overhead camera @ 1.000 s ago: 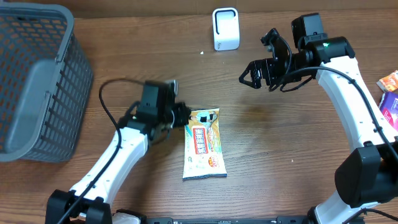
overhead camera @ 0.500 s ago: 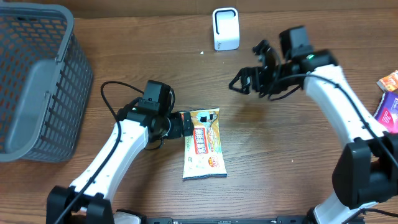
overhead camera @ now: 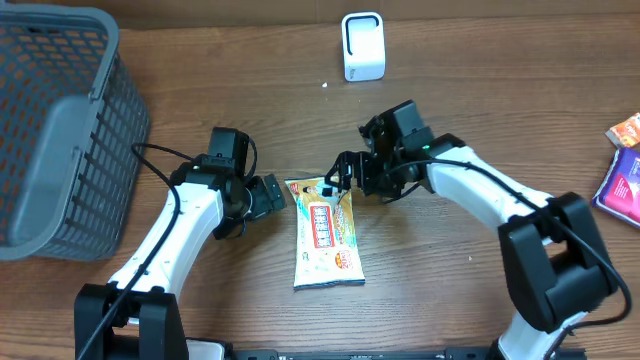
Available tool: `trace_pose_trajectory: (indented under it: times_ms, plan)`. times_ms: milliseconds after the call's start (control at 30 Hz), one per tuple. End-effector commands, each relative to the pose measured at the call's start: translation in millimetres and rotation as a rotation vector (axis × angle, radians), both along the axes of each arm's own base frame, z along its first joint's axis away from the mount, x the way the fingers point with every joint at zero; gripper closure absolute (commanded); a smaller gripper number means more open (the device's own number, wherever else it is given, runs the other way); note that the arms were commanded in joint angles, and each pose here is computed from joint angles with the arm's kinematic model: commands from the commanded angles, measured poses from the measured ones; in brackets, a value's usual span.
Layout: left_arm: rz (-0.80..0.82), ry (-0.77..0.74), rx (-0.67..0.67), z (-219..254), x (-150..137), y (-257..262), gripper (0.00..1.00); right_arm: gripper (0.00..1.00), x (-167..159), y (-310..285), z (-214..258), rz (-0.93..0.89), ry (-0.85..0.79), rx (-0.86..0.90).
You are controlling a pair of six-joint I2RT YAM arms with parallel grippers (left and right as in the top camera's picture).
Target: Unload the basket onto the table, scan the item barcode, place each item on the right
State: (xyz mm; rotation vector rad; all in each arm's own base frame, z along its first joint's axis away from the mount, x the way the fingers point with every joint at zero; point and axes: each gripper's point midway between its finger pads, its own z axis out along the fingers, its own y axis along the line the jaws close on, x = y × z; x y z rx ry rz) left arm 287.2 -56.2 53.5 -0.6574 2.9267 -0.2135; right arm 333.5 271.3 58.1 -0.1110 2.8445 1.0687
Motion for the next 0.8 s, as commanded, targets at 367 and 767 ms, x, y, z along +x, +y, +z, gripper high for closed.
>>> trace_pose_trajectory:
  times_ms: [367,767]
  plan:
    - [0.029,-0.011,0.046,2.1,3.9,8.5,0.00,0.37,-7.1,7.5,-50.7,-0.046,0.098,-0.074]
    - [0.020,-0.008,0.032,2.2,3.1,5.6,0.00,0.96,-2.3,6.3,-46.4,-0.052,0.094,-0.061]
